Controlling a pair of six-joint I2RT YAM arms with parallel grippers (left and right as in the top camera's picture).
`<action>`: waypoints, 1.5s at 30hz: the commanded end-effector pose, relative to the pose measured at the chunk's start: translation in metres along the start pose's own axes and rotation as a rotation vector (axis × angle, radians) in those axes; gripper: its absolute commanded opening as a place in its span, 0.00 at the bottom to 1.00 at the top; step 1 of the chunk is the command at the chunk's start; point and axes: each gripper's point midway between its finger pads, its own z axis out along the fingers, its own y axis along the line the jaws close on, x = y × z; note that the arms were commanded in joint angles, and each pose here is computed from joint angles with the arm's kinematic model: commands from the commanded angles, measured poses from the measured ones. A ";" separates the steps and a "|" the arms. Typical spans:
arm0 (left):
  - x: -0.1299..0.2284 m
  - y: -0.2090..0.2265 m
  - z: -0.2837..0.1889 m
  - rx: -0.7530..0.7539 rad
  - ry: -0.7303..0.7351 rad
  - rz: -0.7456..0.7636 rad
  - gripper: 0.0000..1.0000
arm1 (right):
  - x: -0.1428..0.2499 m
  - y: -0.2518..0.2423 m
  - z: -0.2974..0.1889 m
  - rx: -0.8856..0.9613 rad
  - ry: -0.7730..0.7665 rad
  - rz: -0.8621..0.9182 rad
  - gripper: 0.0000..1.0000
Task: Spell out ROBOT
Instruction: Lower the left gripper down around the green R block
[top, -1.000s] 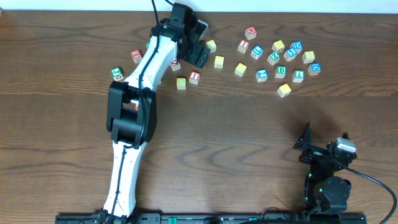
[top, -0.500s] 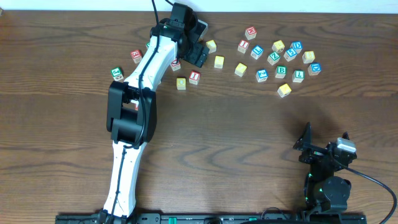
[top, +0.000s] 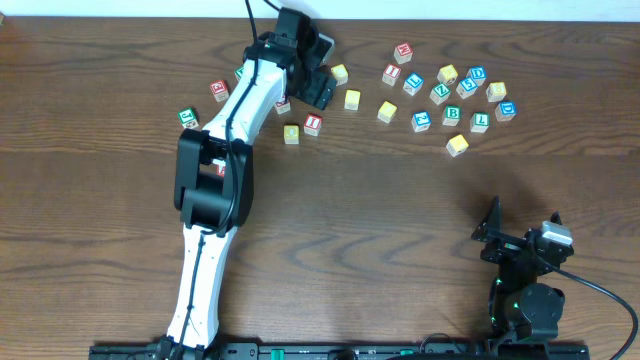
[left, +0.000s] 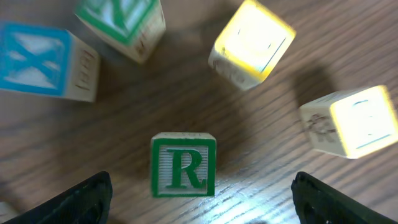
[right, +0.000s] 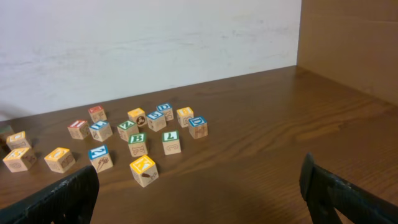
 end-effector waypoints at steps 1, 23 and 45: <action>0.010 0.004 0.018 -0.004 0.031 0.000 0.91 | 0.001 0.001 0.000 -0.002 0.002 0.014 0.99; -0.008 0.006 0.010 -0.015 -0.019 0.023 0.91 | 0.001 0.001 0.000 -0.002 0.003 0.013 0.99; -0.028 0.026 -0.018 -0.148 -0.023 0.107 0.90 | 0.001 0.001 0.000 -0.002 0.002 0.014 0.99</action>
